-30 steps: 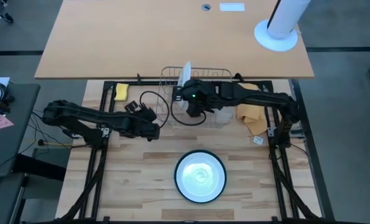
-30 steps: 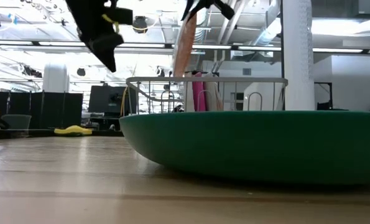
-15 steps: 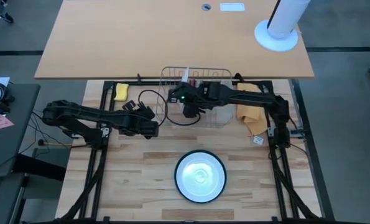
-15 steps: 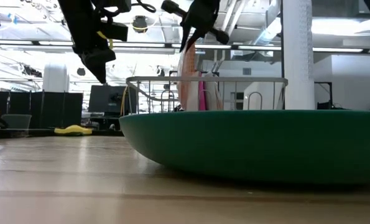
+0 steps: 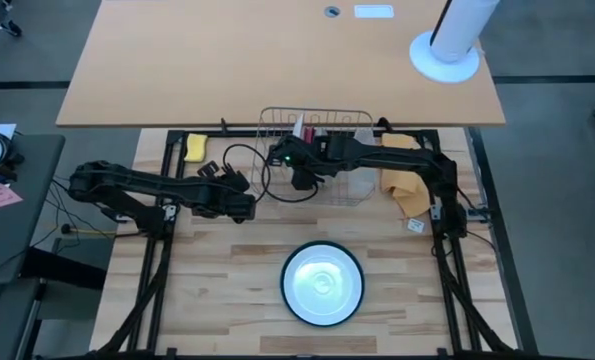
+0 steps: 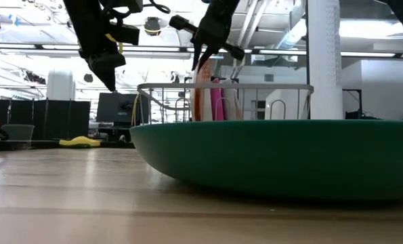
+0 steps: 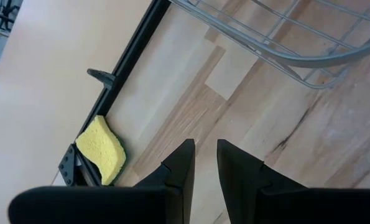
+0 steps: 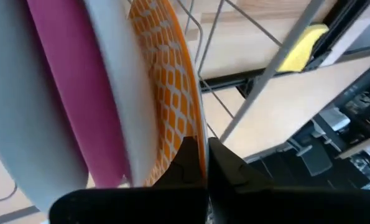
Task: Sort dishes
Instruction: Put the orange plate into the dish rack, then adjust the dish rack
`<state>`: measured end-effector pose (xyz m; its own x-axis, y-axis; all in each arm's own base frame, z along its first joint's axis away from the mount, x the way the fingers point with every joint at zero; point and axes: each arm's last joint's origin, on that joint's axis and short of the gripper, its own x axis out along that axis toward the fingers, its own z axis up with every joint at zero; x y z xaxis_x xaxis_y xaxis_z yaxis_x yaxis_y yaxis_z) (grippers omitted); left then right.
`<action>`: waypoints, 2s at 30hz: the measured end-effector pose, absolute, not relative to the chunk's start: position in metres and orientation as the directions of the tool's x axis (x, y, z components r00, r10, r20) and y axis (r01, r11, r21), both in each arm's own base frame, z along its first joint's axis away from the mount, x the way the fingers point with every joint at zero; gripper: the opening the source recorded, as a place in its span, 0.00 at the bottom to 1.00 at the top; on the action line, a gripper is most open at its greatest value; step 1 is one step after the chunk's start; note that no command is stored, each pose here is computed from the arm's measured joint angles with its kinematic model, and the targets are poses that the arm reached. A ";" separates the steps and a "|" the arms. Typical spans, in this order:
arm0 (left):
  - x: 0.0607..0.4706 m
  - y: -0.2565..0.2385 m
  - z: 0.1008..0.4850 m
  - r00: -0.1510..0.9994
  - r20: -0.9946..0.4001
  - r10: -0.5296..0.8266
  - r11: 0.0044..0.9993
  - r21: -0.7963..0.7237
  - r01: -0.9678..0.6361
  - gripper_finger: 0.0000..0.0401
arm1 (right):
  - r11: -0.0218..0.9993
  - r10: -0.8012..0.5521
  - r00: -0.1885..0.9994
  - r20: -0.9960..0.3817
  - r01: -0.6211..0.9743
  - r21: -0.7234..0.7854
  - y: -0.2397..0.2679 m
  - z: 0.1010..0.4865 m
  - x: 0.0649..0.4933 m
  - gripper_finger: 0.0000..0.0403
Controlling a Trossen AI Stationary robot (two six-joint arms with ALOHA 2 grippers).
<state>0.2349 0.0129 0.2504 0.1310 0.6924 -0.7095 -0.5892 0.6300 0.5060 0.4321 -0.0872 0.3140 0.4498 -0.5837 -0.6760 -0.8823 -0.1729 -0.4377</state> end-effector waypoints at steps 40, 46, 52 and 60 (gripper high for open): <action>0.235 0.013 0.251 0.132 -0.706 0.696 0.629 0.511 -0.586 0.16 | 0.000 -0.654 0.451 -0.608 -0.803 -0.595 -0.077 0.346 0.428 0.28; 0.235 0.011 0.251 0.137 -0.707 0.694 0.638 0.515 -0.572 0.16 | 0.137 -0.649 0.468 -0.599 -0.703 -0.698 -0.035 0.392 0.411 0.37; 0.235 0.011 0.251 0.139 -0.708 0.692 0.641 0.515 -0.569 0.16 | 0.615 -0.595 0.496 -0.632 -0.225 -0.756 0.009 0.419 0.379 0.39; 0.246 0.006 0.253 0.237 -0.685 0.689 0.668 0.472 -0.575 0.16 | 0.904 -0.405 0.397 -0.824 0.038 -0.426 0.055 0.403 0.343 0.37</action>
<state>0.2462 0.0064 0.2533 0.2371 0.6890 -0.6849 -0.5753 0.6677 0.4725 0.3433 0.0545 0.4032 0.3970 -0.4048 -0.8237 0.0376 0.9039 -0.4261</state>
